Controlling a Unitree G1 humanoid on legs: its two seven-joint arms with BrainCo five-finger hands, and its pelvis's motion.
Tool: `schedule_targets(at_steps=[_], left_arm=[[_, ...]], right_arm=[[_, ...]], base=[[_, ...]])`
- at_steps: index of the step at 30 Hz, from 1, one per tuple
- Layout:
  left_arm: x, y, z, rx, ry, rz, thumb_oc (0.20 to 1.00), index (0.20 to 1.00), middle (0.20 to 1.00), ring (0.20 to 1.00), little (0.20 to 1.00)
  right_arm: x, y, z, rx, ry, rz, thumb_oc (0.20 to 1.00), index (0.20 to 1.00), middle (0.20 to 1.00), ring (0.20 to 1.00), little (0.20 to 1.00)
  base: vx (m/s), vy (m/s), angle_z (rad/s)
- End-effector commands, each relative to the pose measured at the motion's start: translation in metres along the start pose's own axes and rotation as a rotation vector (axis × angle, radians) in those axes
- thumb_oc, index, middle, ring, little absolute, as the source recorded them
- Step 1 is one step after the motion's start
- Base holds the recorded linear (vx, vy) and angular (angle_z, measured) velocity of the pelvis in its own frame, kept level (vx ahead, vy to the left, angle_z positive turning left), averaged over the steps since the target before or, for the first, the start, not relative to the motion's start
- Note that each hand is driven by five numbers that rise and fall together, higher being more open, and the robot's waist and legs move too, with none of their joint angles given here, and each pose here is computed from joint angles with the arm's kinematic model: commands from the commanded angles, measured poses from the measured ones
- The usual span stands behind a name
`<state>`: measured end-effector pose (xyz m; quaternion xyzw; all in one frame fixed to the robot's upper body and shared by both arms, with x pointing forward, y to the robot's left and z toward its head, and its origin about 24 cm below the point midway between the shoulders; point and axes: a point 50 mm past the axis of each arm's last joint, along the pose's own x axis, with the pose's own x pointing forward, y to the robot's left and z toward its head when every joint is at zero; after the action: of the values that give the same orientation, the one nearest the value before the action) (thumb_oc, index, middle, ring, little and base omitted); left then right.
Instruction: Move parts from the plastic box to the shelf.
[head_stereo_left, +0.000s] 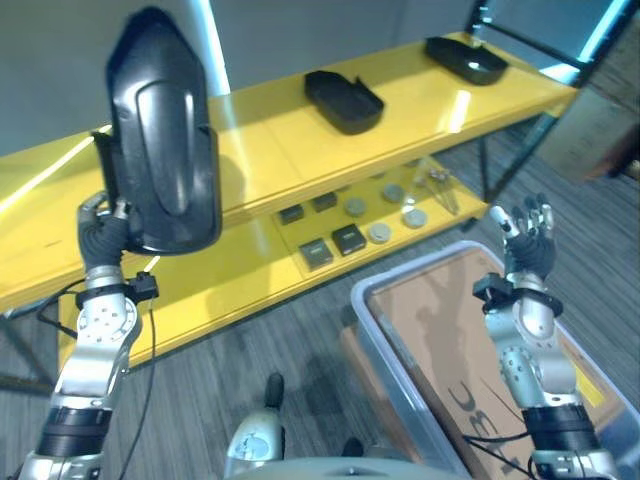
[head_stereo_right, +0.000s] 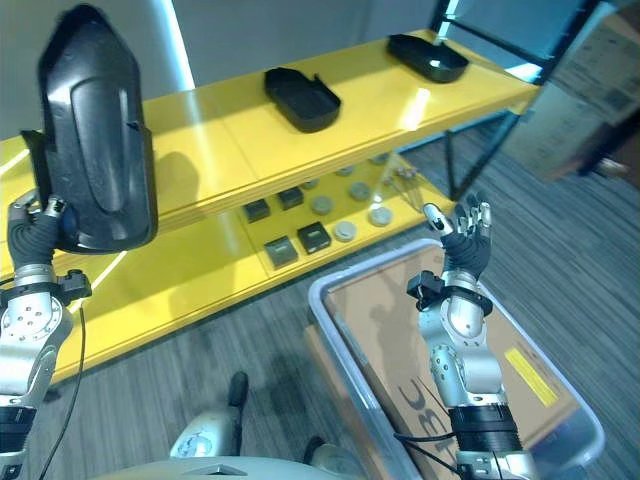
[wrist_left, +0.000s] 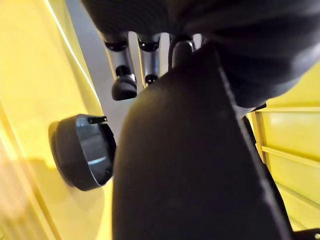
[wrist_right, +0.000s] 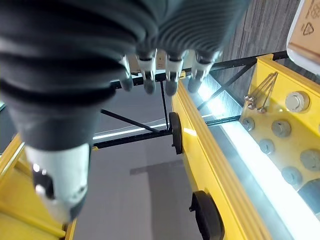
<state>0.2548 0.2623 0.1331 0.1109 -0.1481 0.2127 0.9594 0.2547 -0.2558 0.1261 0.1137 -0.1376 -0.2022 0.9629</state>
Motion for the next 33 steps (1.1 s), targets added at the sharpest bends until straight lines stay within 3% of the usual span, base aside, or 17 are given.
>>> schedule_targets(at_steps=[1,11,20,26,33], left_arm=[[0.011,0.012,0.037,-0.022,-0.222,0.046,0.2,0.2,0.2,0.2,0.2],[0.015,0.022,0.032,-0.009,-0.185,0.068,0.2,0.2,0.2,0.2,0.2],[0.004,0.032,0.025,0.013,-0.164,0.04,0.2,0.2,0.2,0.2,0.2],[0.01,0.018,0.031,0.027,-0.182,-0.031,0.2,0.2,0.2,0.2,0.2],[0.016,0.012,0.034,0.023,-0.179,0.008,0.2,0.2,0.2,0.2,0.2]], right_arm=[[0.007,0.013,0.031,0.055,-0.138,0.059,1.0,1.0,1.0,1.0,1.0],[0.007,0.017,0.021,0.049,-0.1,0.013,1.0,1.0,1.0,1.0,1.0],[0.005,0.02,0.016,0.057,-0.097,-0.006,1.0,1.0,1.0,1.0,1.0],[0.0,0.013,0.016,0.075,-0.145,-0.052,1.0,1.0,1.0,1.0,1.0],[0.004,0.008,0.021,0.116,-0.131,-0.009,1.0,1.0,1.0,1.0,1.0]], base=[[0.0,0.031,0.47],[0.1,0.149,0.77],[0.13,0.254,0.11],[0.11,0.338,0.25],[0.21,-0.067,0.51]])
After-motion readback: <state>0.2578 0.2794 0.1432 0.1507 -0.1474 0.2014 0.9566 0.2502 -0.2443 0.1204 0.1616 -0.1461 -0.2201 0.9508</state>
